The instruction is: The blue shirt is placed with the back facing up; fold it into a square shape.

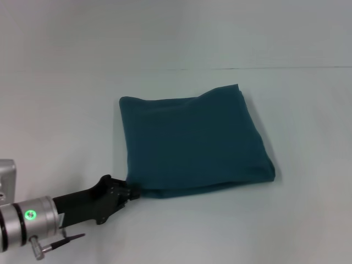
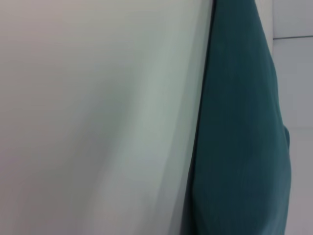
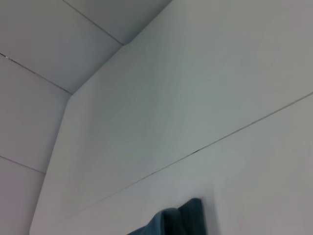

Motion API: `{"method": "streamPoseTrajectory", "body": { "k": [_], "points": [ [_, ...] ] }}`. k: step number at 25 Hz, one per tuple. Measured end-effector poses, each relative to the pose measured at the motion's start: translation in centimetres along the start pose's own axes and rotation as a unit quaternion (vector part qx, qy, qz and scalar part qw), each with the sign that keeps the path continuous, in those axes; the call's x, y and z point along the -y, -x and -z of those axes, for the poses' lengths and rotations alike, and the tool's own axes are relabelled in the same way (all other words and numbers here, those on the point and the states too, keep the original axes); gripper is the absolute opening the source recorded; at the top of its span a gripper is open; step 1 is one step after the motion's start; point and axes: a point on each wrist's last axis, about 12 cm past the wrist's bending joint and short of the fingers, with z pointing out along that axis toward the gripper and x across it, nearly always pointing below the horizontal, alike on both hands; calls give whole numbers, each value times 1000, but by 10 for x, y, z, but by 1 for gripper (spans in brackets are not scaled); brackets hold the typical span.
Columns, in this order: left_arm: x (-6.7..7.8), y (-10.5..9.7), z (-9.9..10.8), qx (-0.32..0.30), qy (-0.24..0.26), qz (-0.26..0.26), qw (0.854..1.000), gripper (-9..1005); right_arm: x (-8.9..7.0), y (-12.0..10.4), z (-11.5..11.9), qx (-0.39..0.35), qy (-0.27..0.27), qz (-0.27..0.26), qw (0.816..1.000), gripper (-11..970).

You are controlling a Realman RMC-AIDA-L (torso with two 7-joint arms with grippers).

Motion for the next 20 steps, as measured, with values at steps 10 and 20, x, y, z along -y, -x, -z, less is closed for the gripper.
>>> {"method": "streamPoseTrajectory", "body": {
  "k": [10,20],
  "points": [
    [-3,2,11,-11,7,-19,1000,110,-1,-1,-3,-7,4,-2,1000,899],
    [-4,16,71,31,-14,-59,998,148,3,-4,-1,-10,-2,9,1000,900]
  ]
}}
